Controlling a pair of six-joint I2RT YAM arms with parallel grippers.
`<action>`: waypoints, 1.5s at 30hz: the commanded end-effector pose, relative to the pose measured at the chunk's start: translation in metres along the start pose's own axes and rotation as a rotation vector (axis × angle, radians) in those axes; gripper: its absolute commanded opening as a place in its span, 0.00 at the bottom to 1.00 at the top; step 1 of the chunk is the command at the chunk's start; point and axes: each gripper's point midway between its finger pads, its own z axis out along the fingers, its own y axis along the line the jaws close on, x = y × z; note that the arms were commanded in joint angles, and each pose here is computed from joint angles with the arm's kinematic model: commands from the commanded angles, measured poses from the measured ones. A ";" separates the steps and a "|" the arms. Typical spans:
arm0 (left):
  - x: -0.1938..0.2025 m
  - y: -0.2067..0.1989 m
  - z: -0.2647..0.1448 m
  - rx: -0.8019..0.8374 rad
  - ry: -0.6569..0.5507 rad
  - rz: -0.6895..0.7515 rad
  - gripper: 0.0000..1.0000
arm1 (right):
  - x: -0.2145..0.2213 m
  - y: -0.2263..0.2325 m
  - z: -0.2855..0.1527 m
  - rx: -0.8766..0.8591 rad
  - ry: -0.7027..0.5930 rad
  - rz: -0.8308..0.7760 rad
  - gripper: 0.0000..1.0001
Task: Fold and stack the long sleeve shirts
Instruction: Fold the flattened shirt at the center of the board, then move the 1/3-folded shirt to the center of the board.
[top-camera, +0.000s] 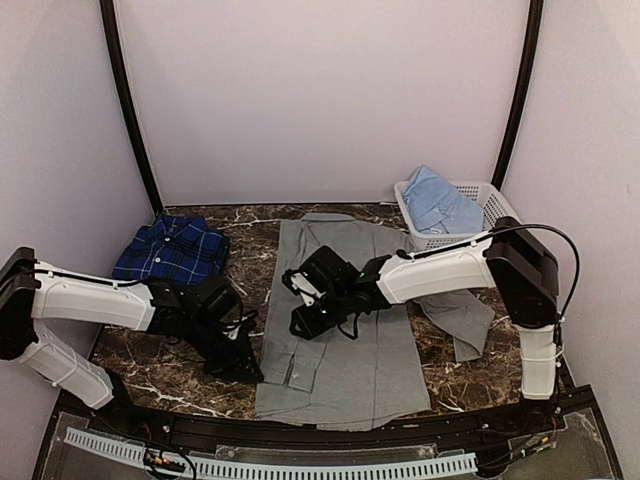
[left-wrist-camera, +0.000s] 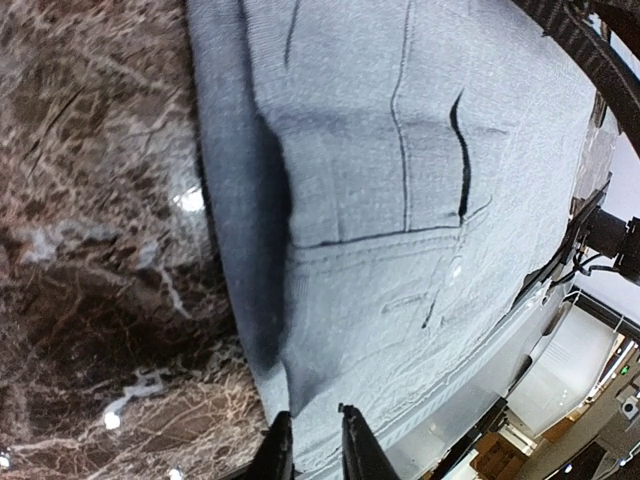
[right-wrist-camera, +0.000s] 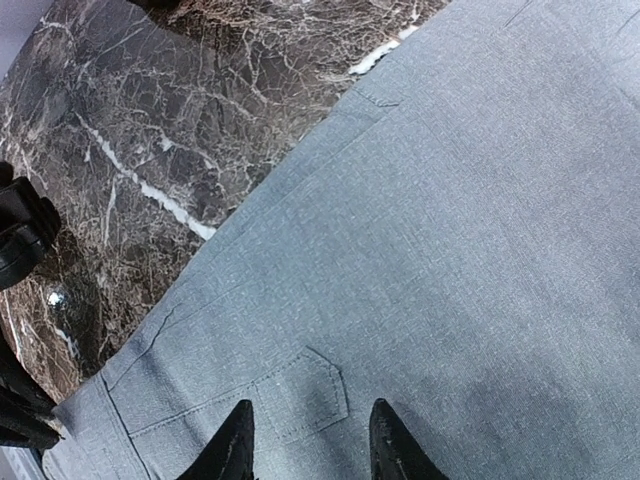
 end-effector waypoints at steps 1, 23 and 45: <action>0.007 -0.001 -0.012 -0.039 0.015 0.023 0.19 | -0.005 0.000 -0.009 0.020 -0.025 -0.019 0.36; -0.146 -0.079 -0.036 0.017 -0.368 0.184 0.24 | -0.031 -0.040 -0.067 0.078 -0.170 0.123 0.37; -0.256 -0.010 0.026 -0.133 -0.486 0.025 0.19 | -0.042 -0.176 -0.011 0.320 -0.157 0.254 0.22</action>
